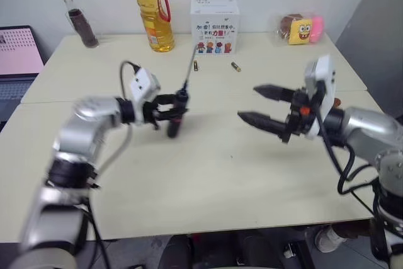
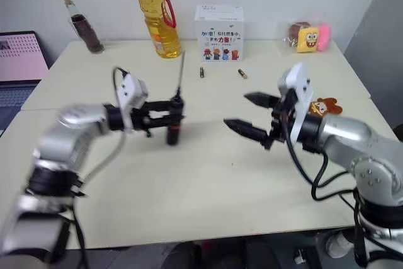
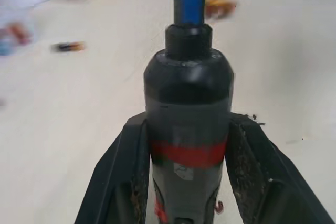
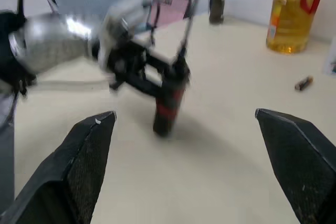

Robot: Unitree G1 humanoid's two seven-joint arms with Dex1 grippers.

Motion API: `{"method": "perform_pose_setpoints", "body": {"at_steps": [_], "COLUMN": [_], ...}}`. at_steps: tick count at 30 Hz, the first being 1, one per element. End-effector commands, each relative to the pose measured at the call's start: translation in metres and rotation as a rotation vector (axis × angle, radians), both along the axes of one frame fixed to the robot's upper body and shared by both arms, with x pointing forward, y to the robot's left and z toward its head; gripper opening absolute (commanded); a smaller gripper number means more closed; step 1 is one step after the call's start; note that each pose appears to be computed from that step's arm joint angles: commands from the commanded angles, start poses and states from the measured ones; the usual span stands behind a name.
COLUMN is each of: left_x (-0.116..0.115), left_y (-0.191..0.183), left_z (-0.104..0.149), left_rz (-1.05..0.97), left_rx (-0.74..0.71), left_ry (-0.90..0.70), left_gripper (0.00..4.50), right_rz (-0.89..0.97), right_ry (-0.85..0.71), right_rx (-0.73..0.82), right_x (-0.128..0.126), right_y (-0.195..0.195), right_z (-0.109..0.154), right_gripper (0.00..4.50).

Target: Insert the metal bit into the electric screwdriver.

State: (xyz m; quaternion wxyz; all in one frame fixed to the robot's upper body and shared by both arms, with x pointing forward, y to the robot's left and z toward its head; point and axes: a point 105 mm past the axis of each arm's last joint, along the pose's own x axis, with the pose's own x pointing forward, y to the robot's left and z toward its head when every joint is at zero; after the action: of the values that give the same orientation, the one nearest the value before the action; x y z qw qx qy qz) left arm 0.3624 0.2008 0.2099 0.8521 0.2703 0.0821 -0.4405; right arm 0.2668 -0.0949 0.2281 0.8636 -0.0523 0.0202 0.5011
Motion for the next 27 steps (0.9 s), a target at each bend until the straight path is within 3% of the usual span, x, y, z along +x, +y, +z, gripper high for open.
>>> {"method": "perform_pose_setpoints", "body": {"at_steps": [1, 7, 16, 18, 25, 27], "left_x": [-0.010, -0.002, 0.020, 0.021, 0.020, 0.017], "left_y": [0.015, 0.020, -0.017, -0.020, -0.007, 0.002], "left_z": [-0.004, -0.036, -0.081, -0.084, -0.077, -0.063], "left_rz": [-0.082, -0.068, -0.103, -0.110, -0.088, -0.076], "left_rx": [0.183, 0.269, 0.264, 0.262, 0.247, 0.219], "left_ry": [0.071, 0.155, 0.170, 0.168, 0.166, 0.157], "left_gripper": [1.66, 1.66, 1.66, 2.35, 3.71, 4.09], "right_rz": [0.009, -0.014, -0.031, -0.033, -0.030, -0.016], "right_ry": [-0.107, -0.110, -0.102, -0.104, -0.093, -0.089], "right_rx": [-0.013, 0.001, 0.000, -0.006, -0.022, -0.040], "right_x": [-0.013, -0.018, -0.013, -0.012, -0.011, -0.011], "right_y": [0.002, 0.003, 0.005, 0.005, 0.001, -0.001], "right_z": [0.004, -0.005, -0.015, -0.017, -0.023, -0.025], "right_gripper": [4.48, 4.48, 4.48, 4.50, 4.50, 4.50]}}
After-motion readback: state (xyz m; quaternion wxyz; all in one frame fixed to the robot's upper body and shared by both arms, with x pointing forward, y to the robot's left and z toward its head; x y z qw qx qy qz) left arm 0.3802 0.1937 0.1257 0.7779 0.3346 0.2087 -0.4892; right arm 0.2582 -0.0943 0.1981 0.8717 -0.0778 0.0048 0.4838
